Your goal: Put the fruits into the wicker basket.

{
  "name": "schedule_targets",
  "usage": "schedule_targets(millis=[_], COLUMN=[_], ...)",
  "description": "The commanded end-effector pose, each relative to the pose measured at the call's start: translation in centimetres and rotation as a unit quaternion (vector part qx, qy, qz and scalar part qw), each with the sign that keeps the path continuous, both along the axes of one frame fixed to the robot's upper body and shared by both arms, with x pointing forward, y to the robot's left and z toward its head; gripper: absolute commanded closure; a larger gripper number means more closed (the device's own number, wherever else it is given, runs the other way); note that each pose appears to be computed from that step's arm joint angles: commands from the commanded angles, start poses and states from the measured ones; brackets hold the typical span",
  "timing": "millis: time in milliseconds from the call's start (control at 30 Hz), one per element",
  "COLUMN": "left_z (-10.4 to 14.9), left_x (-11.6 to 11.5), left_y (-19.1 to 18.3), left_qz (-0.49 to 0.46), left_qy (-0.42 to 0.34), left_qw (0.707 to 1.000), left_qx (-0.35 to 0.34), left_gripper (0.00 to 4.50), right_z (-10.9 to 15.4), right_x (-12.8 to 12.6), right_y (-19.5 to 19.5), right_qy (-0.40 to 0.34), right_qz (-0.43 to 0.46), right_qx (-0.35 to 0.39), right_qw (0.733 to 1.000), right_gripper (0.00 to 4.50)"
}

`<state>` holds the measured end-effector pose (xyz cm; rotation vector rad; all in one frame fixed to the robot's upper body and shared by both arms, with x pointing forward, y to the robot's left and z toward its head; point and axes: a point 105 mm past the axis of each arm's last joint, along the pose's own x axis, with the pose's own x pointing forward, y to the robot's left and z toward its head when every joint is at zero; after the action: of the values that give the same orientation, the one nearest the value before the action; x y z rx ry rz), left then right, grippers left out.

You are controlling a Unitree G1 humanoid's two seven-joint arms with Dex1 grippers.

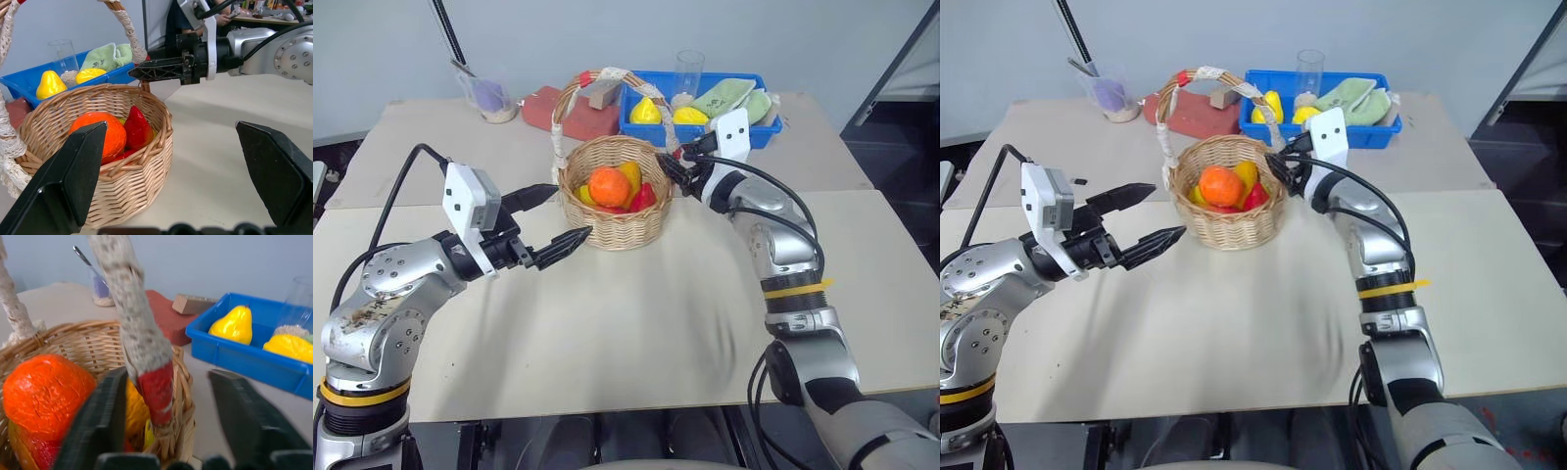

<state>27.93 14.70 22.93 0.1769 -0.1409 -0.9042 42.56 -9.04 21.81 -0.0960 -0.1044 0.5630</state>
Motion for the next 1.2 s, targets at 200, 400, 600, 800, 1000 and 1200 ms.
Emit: schedule_targets(millis=[200, 400, 600, 800, 1000, 1200], left_z=[1.0, 1.3, 1.8, 1.9, 1.8, 1.0], left_x=[-0.2, -0.2, -0.4, -0.1, 0.1, 0.6], left_y=[-0.3, -0.9, -1.9, -2.0, -1.9, -0.8], left_qz=[-0.002, -0.013, -0.038, -0.046, -0.045, -0.010], left_qy=[-0.028, -0.033, -0.035, -0.034, -0.034, -0.028], left_qw=[1.000, 0.999, 0.999, 0.998, 0.998, 1.000], left_qx=[0.002, -0.003, -0.010, -0.010, -0.009, 0.006], left_gripper=[0.00, 0.00, 0.00, 0.00, 0.00, 0.00], right_z=[3.0, 4.6, 4.3, 2.6, 2.7, 3.3], right_x=[-0.2, -0.7, -1.0, -1.3, -1.5, -2.6], right_y=[0.8, -2.1, -10.0, -14.5, -15.2, -15.6], right_qy=[-0.063, -0.116, -0.134, -0.101, -0.091, -0.084], right_qz=[0.019, -0.015, -0.108, -0.156, -0.167, -0.153], right_qx=[-0.003, -0.012, -0.053, -0.060, -0.028, -0.032], right_qw=[0.998, 0.993, 0.984, 0.981, 0.981, 0.984], right_gripper=[4.46, 4.46, 4.46, 4.46, 3.08, 1.09])
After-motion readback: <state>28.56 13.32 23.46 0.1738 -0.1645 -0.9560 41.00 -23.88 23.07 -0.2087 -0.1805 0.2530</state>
